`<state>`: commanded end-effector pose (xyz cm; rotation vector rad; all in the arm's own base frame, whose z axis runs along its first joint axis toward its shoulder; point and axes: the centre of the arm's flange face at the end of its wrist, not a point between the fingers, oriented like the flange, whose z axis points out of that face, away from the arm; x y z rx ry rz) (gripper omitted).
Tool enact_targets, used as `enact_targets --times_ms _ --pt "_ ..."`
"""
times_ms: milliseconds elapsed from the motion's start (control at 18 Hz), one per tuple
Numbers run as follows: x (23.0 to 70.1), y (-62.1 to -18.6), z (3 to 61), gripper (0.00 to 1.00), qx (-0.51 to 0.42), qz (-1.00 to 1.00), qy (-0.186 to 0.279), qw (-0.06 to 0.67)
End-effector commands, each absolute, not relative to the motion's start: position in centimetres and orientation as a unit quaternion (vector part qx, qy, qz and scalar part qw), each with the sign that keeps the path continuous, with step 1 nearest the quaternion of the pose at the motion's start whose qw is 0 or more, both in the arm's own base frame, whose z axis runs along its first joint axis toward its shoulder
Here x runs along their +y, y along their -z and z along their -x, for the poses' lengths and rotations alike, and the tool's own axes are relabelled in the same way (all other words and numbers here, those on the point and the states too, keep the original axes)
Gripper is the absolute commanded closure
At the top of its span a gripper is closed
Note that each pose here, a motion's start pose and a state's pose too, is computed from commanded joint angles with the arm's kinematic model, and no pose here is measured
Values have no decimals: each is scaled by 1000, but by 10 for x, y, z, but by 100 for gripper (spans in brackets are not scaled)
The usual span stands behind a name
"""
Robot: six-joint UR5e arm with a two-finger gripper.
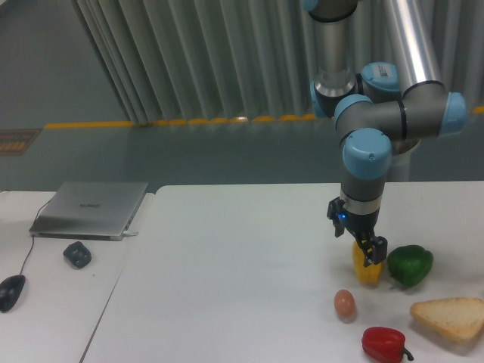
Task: Place the yellow pepper on the table
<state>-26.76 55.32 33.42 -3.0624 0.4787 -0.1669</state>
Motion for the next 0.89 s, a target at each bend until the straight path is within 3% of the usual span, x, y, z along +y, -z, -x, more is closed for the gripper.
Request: enact_targets --times_ms 278,444,889 --pt "564 -372 287 0 169 985 -12 23" --pt "569 -381 295 0 236 970 -50 29" --pt "558 -384 313 0 256 964 -72 4"
